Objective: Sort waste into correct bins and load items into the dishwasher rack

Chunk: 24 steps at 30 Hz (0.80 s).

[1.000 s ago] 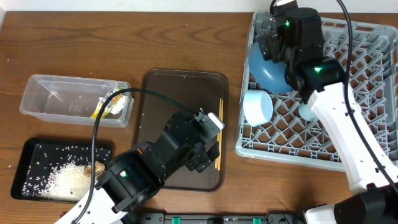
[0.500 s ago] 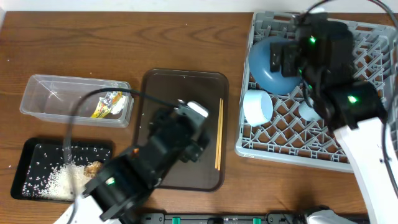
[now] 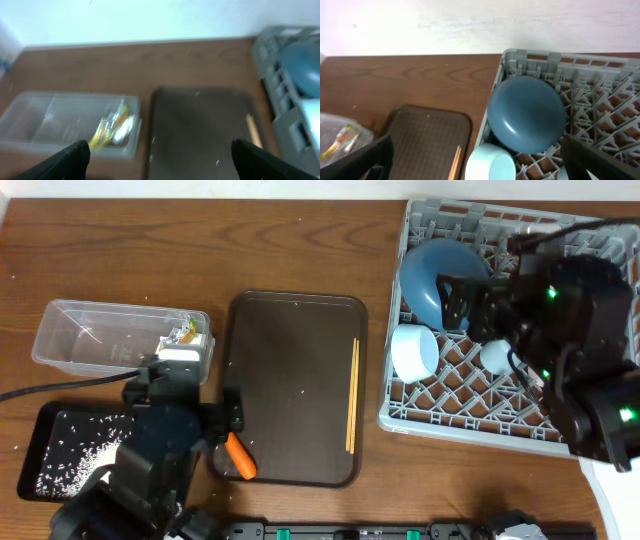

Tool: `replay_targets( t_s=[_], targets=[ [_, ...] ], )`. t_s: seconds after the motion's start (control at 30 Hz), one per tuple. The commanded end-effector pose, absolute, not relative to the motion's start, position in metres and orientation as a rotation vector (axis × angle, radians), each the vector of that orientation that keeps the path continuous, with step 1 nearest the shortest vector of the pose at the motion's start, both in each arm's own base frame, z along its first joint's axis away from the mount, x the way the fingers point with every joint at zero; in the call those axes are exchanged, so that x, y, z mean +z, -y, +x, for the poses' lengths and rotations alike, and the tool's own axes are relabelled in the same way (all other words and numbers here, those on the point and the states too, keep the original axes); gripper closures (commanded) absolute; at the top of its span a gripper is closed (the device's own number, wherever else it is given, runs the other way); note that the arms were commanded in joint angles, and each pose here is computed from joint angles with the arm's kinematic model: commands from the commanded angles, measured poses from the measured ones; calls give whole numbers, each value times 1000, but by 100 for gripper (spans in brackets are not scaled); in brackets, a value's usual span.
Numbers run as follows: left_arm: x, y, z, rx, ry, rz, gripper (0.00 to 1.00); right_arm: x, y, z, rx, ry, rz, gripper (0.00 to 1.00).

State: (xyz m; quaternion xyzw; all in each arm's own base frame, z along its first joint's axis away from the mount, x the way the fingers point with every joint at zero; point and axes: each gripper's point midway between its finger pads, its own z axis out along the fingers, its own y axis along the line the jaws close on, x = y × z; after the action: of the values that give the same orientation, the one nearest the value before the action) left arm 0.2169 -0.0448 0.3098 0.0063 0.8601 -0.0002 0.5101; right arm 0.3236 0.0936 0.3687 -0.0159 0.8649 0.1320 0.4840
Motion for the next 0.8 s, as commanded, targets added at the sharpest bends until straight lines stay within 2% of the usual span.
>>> replay_targets(
  t_s=[0.0, 0.03, 0.13, 0.23, 0.37, 0.57, 0.77],
  targets=[
    [293, 29, 211, 1, -2147, -182, 10, 368, -100, 314, 363, -2121, -69, 1],
    [284, 25, 207, 6, -2185, -234, 11, 366, -100, 314, 362, -2128, -70, 2],
    [239, 32, 190, -63, -2387, -437, 22, 353, -100, 312, 351, -2185, -71, 4],
    [197, 50, 184, -70, -2575, -439, 30, 341, -101, 313, 341, -2234, -71, 4],
    [146, 49, 182, 98, -2730, -566, 30, 326, -103, 320, 332, -2285, -70, 4],
    [94, 47, 173, 346, -2881, -736, 30, 311, -105, 326, 320, -2338, -68, 4],
    [55, 72, 177, 259, -3004, -727, 30, 308, -105, 327, 316, -2349, -68, 3]
  ],
)
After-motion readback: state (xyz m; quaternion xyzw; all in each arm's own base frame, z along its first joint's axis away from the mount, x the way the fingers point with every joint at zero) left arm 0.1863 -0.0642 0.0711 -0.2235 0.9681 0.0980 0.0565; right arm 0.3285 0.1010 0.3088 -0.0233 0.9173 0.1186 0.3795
